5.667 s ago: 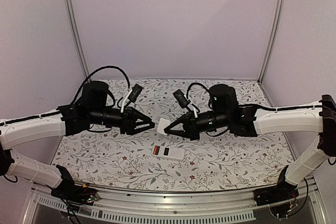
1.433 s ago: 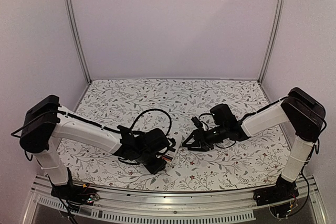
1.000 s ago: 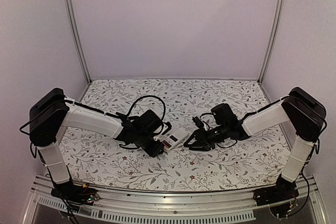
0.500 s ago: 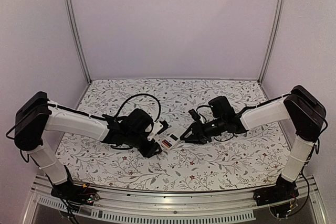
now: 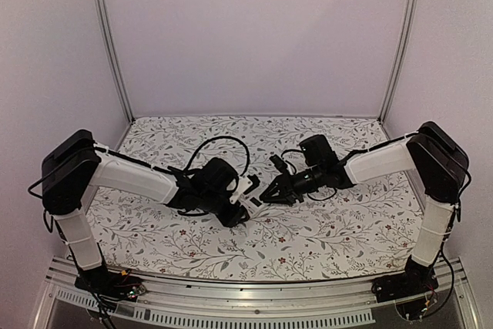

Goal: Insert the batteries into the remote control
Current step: Move the remote control without the battery cover to the center of the board, then place the battery cover on the remote control.

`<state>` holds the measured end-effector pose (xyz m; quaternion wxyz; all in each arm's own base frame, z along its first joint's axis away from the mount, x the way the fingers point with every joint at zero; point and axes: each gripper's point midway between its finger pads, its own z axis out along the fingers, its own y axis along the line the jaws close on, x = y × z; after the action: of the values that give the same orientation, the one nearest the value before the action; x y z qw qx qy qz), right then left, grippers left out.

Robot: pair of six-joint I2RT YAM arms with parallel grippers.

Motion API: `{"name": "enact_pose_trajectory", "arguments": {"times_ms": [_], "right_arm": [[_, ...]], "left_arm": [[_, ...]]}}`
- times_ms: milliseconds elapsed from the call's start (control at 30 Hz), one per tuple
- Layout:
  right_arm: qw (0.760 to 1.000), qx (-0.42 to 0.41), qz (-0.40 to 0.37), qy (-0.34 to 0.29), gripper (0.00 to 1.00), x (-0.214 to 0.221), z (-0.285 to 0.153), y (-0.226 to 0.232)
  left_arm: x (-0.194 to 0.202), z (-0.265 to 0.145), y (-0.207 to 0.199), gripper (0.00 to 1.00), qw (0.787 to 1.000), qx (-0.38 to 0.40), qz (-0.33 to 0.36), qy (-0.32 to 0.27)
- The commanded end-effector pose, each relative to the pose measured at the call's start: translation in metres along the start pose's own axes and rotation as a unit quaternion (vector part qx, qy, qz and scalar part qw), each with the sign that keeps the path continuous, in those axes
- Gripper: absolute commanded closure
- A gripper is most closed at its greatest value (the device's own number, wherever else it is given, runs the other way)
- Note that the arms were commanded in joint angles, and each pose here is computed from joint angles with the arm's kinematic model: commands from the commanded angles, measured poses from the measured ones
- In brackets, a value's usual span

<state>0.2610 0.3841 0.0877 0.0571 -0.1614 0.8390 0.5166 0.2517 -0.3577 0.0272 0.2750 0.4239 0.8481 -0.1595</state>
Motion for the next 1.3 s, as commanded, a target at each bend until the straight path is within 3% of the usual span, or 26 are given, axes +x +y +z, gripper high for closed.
{"name": "enact_pose_trajectory", "arguments": {"times_ms": [0,900,1267], "right_arm": [[1.0,-0.01,0.008,0.015,0.82,0.0,0.004,0.0],[0.998,-0.049,0.041,0.027,0.9,-0.007,0.032,-0.002],[0.998,-0.039,0.048,0.026,0.9,-0.005,0.03,-0.009]], "left_arm": [[-0.012,0.006,0.003,0.78,1.0,0.0,0.013,-0.01],[-0.014,0.002,0.017,0.71,1.0,0.005,0.001,0.003],[-0.022,-0.013,0.016,0.67,0.998,0.017,0.055,0.005]]}}
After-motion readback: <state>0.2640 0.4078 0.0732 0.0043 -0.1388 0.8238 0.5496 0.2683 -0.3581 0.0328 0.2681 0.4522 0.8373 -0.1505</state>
